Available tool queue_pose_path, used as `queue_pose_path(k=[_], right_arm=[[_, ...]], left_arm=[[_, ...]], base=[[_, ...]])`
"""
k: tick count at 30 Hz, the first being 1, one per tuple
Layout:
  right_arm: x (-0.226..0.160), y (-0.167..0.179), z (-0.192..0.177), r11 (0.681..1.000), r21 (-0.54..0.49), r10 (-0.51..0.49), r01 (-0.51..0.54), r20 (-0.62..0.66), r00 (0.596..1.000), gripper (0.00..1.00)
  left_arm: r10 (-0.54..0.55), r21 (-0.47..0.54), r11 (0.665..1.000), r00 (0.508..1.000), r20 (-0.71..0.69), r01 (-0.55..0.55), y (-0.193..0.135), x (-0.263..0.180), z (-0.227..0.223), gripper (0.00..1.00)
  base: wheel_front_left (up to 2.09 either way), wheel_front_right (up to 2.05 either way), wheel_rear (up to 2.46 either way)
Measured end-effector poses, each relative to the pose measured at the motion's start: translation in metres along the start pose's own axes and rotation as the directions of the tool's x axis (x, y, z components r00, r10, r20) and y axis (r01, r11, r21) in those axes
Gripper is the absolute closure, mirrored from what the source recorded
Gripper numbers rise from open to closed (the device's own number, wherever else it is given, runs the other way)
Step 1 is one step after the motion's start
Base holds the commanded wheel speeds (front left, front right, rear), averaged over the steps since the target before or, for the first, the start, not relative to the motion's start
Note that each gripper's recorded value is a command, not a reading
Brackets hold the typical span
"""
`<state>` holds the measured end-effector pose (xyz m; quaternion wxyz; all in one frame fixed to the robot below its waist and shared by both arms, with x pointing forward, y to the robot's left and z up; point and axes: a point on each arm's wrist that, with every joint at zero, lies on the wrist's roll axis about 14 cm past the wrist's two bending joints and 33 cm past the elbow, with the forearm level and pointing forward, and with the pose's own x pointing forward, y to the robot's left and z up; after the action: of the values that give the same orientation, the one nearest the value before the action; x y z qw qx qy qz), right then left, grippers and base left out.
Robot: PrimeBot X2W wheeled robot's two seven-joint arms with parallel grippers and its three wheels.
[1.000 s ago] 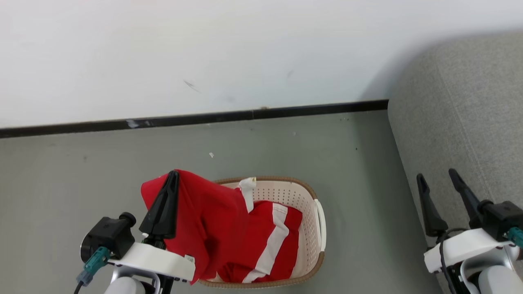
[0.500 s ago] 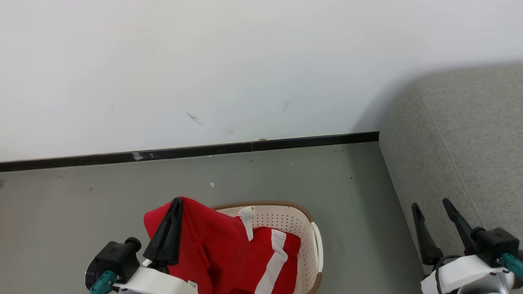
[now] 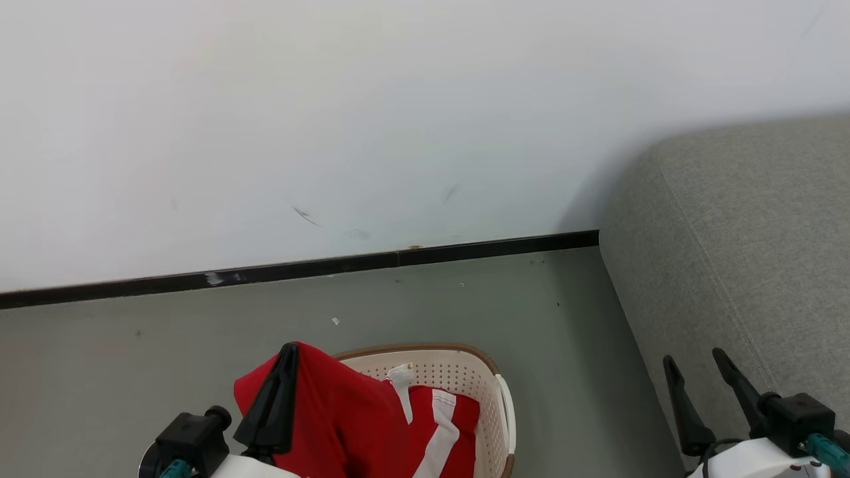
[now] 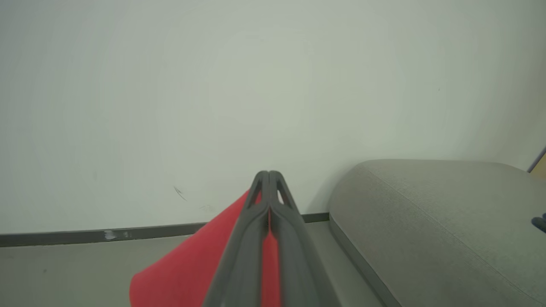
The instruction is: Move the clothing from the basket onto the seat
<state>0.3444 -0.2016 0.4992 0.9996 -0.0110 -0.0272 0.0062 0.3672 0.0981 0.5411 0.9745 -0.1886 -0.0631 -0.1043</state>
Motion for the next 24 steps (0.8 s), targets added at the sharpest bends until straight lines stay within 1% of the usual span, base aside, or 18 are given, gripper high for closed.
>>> queue_pose_path(k=[13, 18, 24], right_arm=[[-0.003, -0.004, 0.002, 1.0, -0.007, -0.014, 0.014, 0.006, 1.0, 0.0], [-0.005, -0.003, -0.002, 1.0, -0.004, -0.012, 0.012, -0.006, 1.0, 0.0], [-0.006, -0.003, -0.006, 1.0, -0.002, -0.016, 0.016, -0.02, 1.0, 0.0]], left_arm=[[-0.011, 0.0, 1.0, 1.0, -0.007, 0.011, -0.005, 0.0, 0.002, 1.0], [-0.014, 0.008, 1.0, 0.999, -0.041, 0.014, -0.004, -0.001, -0.005, 1.0], [-0.04, 0.008, 0.999, 0.996, -0.08, 0.041, -0.011, 0.001, -0.015, 1.0]], base=[[0.0, 0.0, 0.0], [0.0, 0.0, 0.0], [0.0, 0.0, 0.0]])
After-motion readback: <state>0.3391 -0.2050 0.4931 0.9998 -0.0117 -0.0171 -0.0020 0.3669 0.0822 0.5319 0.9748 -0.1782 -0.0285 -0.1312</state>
